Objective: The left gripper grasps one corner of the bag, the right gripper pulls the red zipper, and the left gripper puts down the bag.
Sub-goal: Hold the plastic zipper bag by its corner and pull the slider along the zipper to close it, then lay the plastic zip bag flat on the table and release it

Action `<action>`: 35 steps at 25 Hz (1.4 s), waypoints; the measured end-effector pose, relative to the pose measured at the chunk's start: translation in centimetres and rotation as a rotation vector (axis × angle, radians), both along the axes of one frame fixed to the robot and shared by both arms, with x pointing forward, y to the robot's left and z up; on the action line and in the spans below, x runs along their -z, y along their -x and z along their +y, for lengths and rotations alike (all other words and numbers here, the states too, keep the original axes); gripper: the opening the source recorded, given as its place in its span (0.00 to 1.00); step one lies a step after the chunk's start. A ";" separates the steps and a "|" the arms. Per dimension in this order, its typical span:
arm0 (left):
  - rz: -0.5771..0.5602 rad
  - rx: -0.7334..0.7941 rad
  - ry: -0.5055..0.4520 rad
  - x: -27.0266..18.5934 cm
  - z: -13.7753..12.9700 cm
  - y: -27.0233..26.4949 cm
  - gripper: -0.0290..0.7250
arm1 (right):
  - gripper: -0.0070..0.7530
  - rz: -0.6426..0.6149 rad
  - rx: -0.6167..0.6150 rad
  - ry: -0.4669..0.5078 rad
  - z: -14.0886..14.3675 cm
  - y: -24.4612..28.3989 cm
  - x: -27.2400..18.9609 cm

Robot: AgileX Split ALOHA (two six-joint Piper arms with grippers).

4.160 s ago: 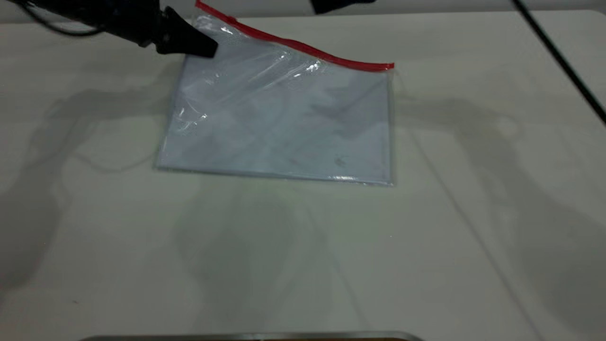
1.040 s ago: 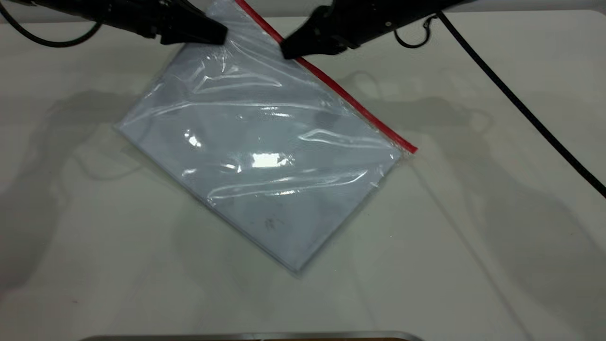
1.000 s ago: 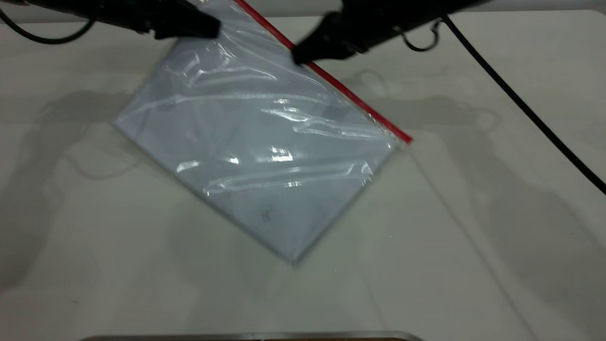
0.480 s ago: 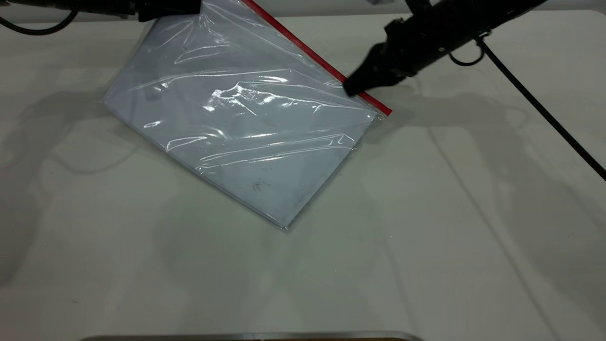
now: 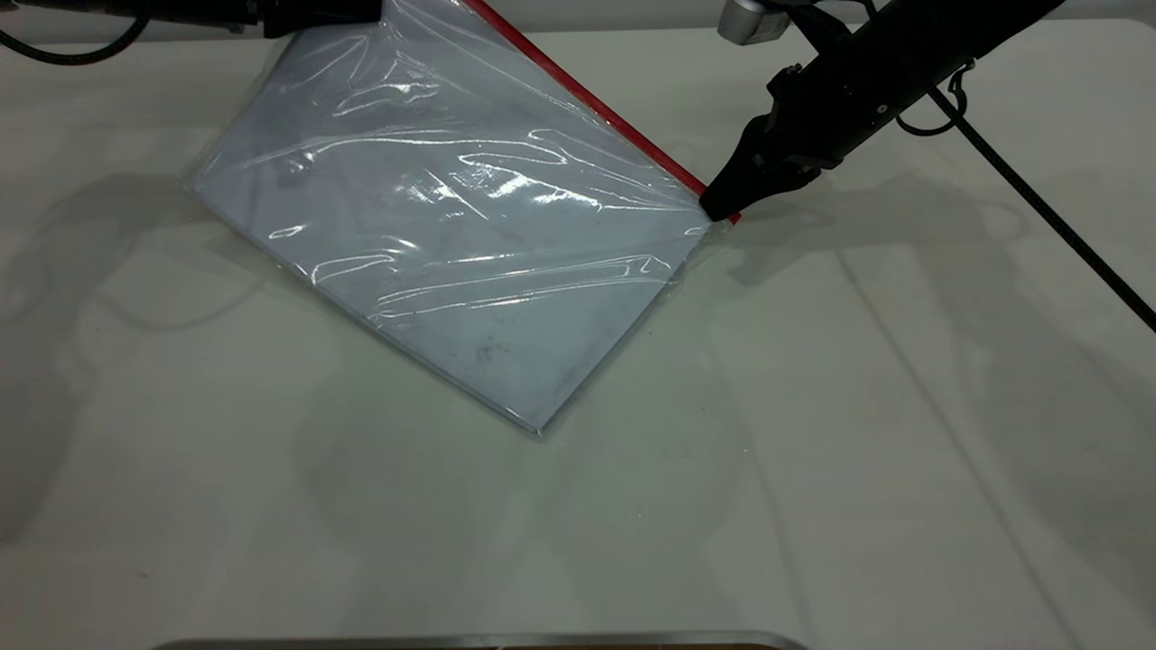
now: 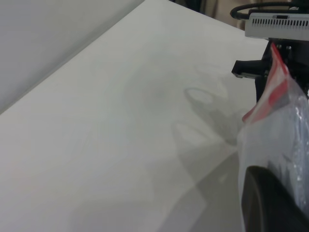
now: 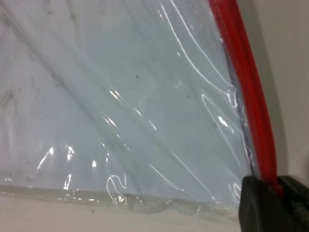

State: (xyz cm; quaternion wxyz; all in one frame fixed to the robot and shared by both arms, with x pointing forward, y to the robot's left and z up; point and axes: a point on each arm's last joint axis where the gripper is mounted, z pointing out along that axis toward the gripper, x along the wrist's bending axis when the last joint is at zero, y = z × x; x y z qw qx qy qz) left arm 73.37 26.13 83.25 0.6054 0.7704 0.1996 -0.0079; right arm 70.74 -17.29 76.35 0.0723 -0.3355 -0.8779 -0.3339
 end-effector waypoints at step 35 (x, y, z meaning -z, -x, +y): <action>0.399 -0.058 -0.145 5.0 -7.6 1.2 0.34 | 0.53 -0.052 -0.059 -0.246 2.5 0.9 -23.2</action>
